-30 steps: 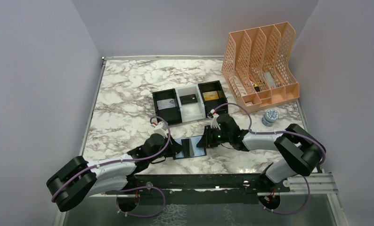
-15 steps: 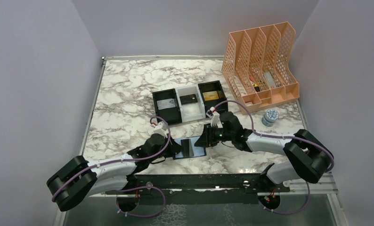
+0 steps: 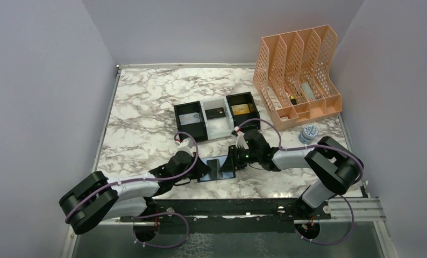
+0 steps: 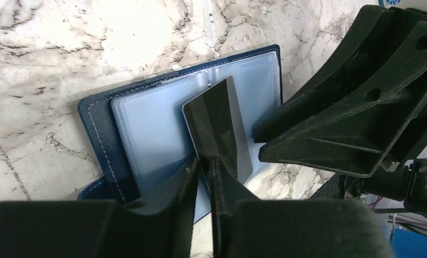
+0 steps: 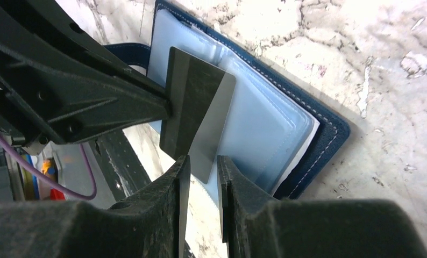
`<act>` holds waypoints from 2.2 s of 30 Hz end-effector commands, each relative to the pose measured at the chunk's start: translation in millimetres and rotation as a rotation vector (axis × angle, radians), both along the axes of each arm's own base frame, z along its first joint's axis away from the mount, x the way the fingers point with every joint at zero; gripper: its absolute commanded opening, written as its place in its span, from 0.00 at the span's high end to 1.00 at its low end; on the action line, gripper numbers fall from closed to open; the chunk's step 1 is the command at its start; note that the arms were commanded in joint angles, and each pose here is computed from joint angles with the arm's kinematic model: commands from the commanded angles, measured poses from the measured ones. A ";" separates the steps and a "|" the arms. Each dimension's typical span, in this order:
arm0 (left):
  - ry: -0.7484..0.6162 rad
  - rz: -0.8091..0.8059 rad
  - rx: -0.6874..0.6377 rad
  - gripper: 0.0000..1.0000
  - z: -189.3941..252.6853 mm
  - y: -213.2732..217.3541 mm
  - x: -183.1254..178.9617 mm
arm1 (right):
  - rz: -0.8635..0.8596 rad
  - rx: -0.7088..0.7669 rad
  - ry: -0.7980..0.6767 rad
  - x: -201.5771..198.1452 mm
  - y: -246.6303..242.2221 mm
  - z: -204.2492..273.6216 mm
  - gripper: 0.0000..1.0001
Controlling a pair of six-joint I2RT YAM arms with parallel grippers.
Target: Take the credit cards out of the card holder
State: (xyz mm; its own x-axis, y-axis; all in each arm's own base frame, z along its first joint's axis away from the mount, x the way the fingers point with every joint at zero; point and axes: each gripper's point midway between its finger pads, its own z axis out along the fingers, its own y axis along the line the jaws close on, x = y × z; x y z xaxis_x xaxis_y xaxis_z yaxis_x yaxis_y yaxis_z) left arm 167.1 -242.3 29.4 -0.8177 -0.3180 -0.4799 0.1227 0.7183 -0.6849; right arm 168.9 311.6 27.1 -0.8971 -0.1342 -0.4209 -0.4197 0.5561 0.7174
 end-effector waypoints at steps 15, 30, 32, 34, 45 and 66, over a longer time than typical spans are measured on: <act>0.018 -0.032 -0.049 0.56 -6.3 -15.9 -0.4 | -0.093 -0.114 -0.007 12.7 -11.0 -33.8 0.73; 0.009 0.001 -0.116 0.75 -5.5 -13.2 -2.1 | -0.126 -0.146 -0.008 14.6 -17.6 -39.9 0.73; 0.000 -0.001 -0.125 0.80 -2.5 -12.9 -2.4 | -0.127 -0.146 -0.009 14.5 -18.0 -39.5 0.73; -0.007 -0.002 -0.131 0.87 -0.1 -12.7 -2.4 | -0.128 -0.147 -0.011 14.8 -18.1 -39.3 0.73; -0.057 0.005 -0.119 1.00 11.2 -3.2 -2.5 | -0.148 -0.063 -0.127 23.8 -16.2 3.5 0.70; -0.217 -0.020 -0.147 1.00 77.8 13.8 -7.8 | -0.189 0.281 -0.445 11.2 -32.5 115.2 0.46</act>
State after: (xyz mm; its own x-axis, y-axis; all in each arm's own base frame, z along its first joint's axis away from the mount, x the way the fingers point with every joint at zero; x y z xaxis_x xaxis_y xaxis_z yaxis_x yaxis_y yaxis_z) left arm 164.8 -218.7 100.4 -0.6921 -0.4338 -0.5769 0.2261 0.6287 -0.7440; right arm 186.5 274.4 118.0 -0.7019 0.1470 -0.6970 -0.5178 0.5666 0.6410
